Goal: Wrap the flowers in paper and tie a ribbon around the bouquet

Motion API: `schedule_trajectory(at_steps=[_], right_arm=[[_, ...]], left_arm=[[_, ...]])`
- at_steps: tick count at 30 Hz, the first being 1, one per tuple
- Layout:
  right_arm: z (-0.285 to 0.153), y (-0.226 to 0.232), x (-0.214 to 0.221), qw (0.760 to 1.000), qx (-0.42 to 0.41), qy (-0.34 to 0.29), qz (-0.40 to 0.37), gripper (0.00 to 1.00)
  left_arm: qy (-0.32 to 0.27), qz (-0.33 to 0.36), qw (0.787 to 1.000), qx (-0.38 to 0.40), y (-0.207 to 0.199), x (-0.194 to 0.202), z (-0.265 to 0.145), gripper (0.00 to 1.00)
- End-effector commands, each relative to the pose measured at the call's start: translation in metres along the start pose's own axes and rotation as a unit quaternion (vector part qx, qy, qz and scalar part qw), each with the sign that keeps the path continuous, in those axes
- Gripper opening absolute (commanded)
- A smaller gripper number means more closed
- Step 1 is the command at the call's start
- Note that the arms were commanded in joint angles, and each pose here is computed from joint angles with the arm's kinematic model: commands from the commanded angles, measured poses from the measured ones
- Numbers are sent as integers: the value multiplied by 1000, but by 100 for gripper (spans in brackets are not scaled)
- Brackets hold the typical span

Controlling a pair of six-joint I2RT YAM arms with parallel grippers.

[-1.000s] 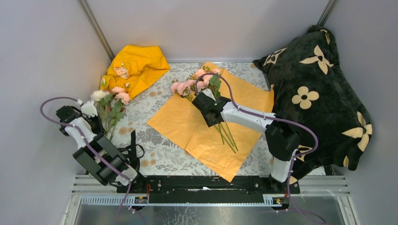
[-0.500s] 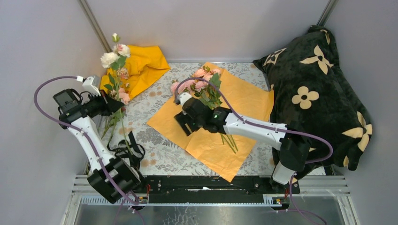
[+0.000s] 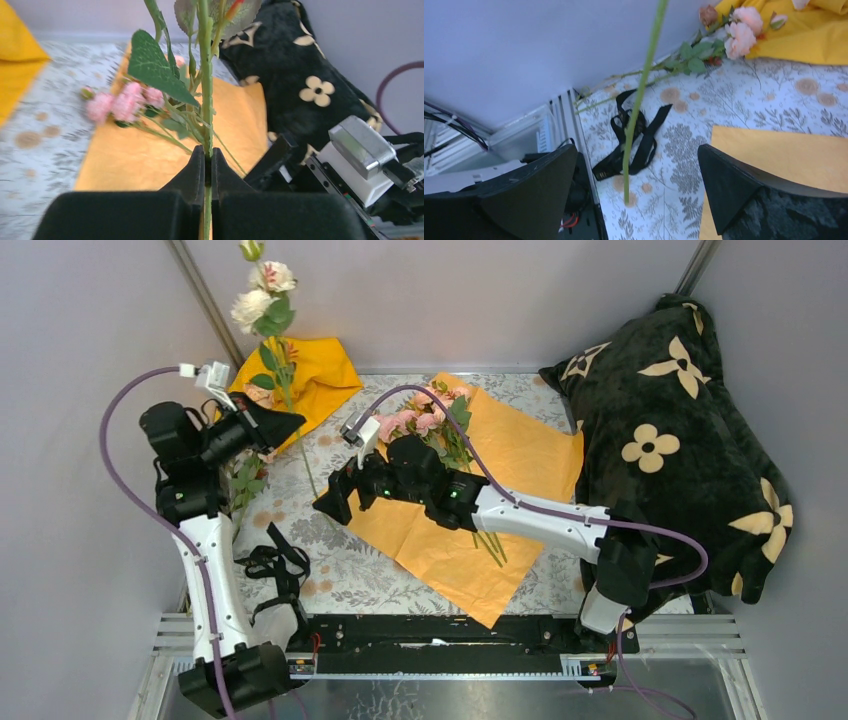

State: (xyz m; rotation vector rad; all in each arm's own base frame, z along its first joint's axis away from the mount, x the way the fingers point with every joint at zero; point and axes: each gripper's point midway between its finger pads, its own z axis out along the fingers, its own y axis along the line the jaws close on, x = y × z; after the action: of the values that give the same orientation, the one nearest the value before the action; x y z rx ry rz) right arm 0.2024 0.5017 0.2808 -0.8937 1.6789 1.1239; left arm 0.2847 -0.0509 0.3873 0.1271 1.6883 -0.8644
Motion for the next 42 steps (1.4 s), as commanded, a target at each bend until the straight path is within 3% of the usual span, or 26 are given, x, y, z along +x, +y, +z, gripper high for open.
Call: schedule_trajectory(at_steps=[1, 4, 7, 9, 10, 11, 12, 13, 14, 15, 16, 17, 20, 23, 26, 31, 33, 37, 40, 42], right_arm=[[8, 11, -47, 997, -18, -80, 11, 99], [18, 4, -43, 996, -4, -80, 24, 94], [33, -6, -27, 997, 15, -54, 49, 79], [35, -15, -22, 996, 40, -50, 64, 55], [33, -21, -20, 995, 55, -52, 70, 36], [30, -27, -18, 993, 72, -54, 74, 7], [24, -36, -17, 990, 98, -59, 77, 0], [16, -45, -13, 988, 119, -58, 76, 0], [8, -55, -8, 986, 140, -52, 73, 0], [-2, -66, -2, 983, 161, -43, 71, 0], [-12, -79, 7, 980, 184, -27, 66, 0], [-23, -93, 19, 977, 205, 0, 61, 0], [-66, -144, 75, 946, 291, 136, 49, 0], [-123, -193, 123, 881, 406, 242, 24, 0], [-166, -223, 153, 821, 486, 300, -12, 0], [-182, -245, 180, 769, 533, 352, -26, 0], [-185, -253, 186, 746, 553, 369, -35, 0], [-192, -261, 195, 706, 580, 403, -45, 16], [-188, -258, 198, 709, 573, 410, -36, 33], [-184, -254, 198, 721, 561, 406, -23, 38]], left_arm=[[25, -53, 997, 42, -19, 17, 13, 0], [48, -69, 995, 53, -25, 37, 23, 0], [66, -79, 992, 67, -31, 49, 29, 0], [73, -82, 991, 73, -34, 54, 31, 0], [75, -81, 991, 75, -35, 55, 31, 0], [77, -79, 991, 73, -34, 56, 31, 0], [82, -71, 992, 68, -32, 58, 31, 0], [89, -54, 993, 56, -27, 61, 30, 0], [101, -31, 993, 44, -19, 64, 31, 14], [119, -8, 993, 24, -8, 71, 30, 43], [139, 24, 990, -3, 6, 76, 28, 65], [164, 44, 985, -43, 27, 85, 25, 75], [256, 102, 943, -186, 102, 119, 3, 86], [315, 154, 889, -294, 166, 147, -34, 89], [346, 191, 838, -375, 213, 161, -74, 87], [409, 205, 759, -463, 270, 181, -136, 65], [421, 189, 747, -478, 286, 184, -155, 60], [455, 156, 732, -482, 310, 193, -186, 64], [485, 124, 724, -475, 321, 207, -205, 66], [500, 106, 726, -461, 324, 218, -210, 67]])
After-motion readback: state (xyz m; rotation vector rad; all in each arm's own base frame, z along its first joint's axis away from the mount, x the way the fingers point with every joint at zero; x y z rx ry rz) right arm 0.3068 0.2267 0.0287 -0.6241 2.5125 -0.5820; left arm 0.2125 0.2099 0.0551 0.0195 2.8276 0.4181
